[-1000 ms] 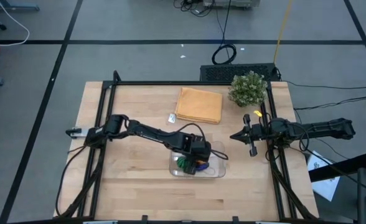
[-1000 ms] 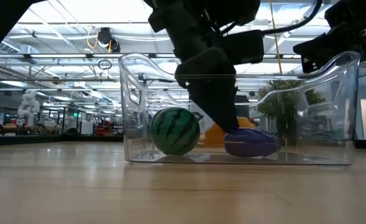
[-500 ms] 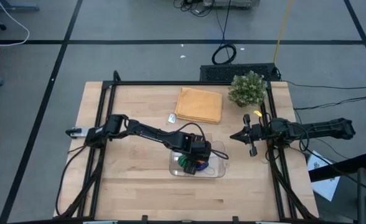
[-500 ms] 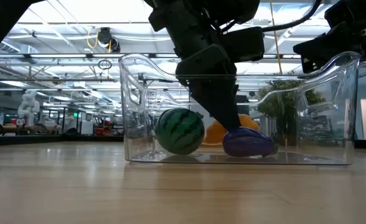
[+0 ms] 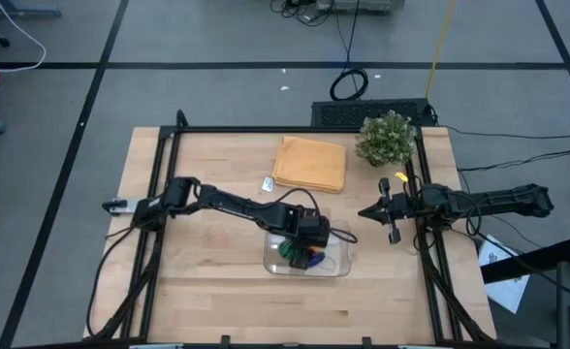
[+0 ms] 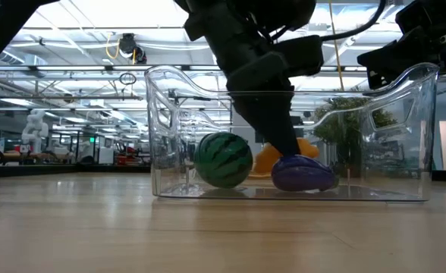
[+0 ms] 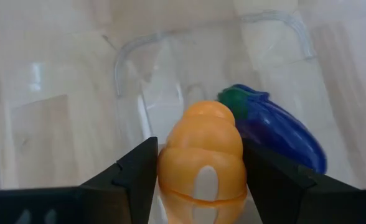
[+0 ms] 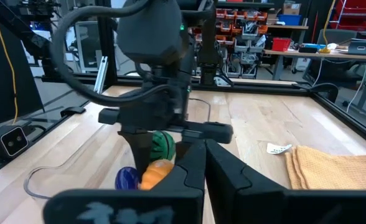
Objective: Pick and placing Produce into tupperware
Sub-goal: Put the croissant into the transparent bin
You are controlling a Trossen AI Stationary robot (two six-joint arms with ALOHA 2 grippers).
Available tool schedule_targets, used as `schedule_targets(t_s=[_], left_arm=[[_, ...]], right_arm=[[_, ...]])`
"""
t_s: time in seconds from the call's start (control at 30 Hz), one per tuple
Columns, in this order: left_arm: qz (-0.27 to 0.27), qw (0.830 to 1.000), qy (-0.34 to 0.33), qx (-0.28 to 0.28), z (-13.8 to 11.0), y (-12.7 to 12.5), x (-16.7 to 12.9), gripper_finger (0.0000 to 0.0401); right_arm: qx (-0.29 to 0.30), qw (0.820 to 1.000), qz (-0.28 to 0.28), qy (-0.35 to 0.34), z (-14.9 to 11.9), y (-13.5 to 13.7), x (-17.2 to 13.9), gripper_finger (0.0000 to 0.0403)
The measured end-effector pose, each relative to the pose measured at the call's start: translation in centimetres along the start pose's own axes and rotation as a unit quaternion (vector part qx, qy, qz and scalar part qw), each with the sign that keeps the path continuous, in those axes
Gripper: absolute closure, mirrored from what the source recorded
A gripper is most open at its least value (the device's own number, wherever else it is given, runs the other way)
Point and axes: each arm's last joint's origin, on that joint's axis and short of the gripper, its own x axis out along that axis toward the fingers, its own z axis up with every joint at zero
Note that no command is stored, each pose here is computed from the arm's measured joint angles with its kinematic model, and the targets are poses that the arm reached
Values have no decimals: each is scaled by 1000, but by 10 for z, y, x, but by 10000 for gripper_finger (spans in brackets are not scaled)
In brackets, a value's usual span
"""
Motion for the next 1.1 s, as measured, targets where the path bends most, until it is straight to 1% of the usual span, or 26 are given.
schedule_targets(t_s=[0.1,0.33,0.47,0.57,0.87,1.1], left_arm=[[4,1000,0,-5,0,2,0,189],[16,1000,3,25,0,-3,0,189],[33,999,12,31,-1,-6,0,189],[34,999,13,36,-1,-7,0,189],[29,999,11,34,-1,-5,0,189],[15,1000,12,13,-2,5,-1,189]], right_arm=[[0,1000,0,0,0,0,0,403],[0,1000,0,0,0,0,0,403],[0,1000,0,0,0,0,0,403],[-2,1000,0,0,0,0,0,403],[-2,1000,0,0,0,0,0,403],[-2,1000,0,0,0,0,0,403]])
